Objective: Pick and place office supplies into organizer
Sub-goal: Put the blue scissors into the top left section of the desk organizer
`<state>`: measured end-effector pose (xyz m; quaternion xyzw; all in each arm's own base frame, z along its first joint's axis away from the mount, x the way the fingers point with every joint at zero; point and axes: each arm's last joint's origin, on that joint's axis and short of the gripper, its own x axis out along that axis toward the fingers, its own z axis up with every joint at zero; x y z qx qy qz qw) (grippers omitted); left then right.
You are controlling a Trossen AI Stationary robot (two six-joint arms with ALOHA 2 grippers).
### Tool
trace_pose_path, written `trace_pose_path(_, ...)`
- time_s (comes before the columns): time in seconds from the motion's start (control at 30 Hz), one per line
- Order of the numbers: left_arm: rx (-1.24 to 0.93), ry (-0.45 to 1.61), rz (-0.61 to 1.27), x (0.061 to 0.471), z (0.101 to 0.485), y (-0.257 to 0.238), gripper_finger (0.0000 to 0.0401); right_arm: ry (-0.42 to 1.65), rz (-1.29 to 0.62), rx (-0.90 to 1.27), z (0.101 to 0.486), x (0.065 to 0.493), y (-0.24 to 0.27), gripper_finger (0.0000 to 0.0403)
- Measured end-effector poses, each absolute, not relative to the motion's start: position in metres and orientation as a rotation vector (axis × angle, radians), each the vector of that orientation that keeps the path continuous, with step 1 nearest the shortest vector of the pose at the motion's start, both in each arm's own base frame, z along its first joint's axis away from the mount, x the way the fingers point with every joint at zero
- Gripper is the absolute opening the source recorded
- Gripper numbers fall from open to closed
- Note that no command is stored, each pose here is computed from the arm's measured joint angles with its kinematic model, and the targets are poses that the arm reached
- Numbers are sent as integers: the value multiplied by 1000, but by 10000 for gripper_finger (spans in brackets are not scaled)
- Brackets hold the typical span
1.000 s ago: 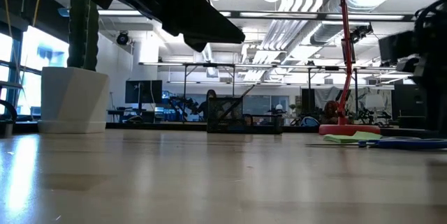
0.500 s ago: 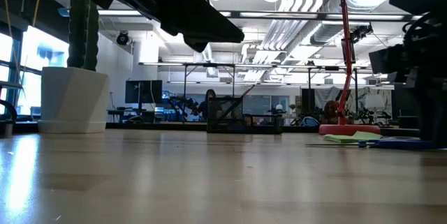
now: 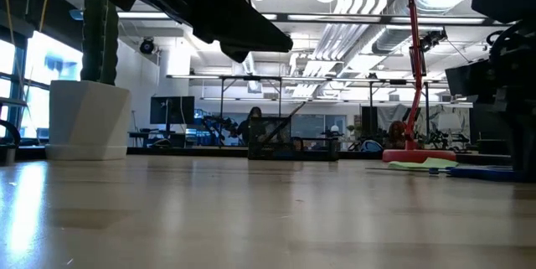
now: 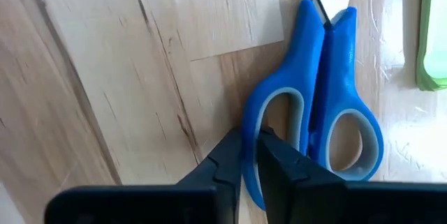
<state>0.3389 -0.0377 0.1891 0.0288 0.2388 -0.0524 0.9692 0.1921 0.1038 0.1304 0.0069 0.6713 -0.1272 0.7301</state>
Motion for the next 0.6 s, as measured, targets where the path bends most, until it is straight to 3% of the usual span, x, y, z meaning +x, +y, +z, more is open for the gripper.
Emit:
trace_pose_path(0.23, 77, 485, -102, 339, 189, -37, 2, 1534, -287, -14, 143, 194, 105, 18)
trace_pose_path(0.6, 79, 524, -118, 326, 203, -36, 3, 1568, -308, -130, 219, 220, 105, 16)
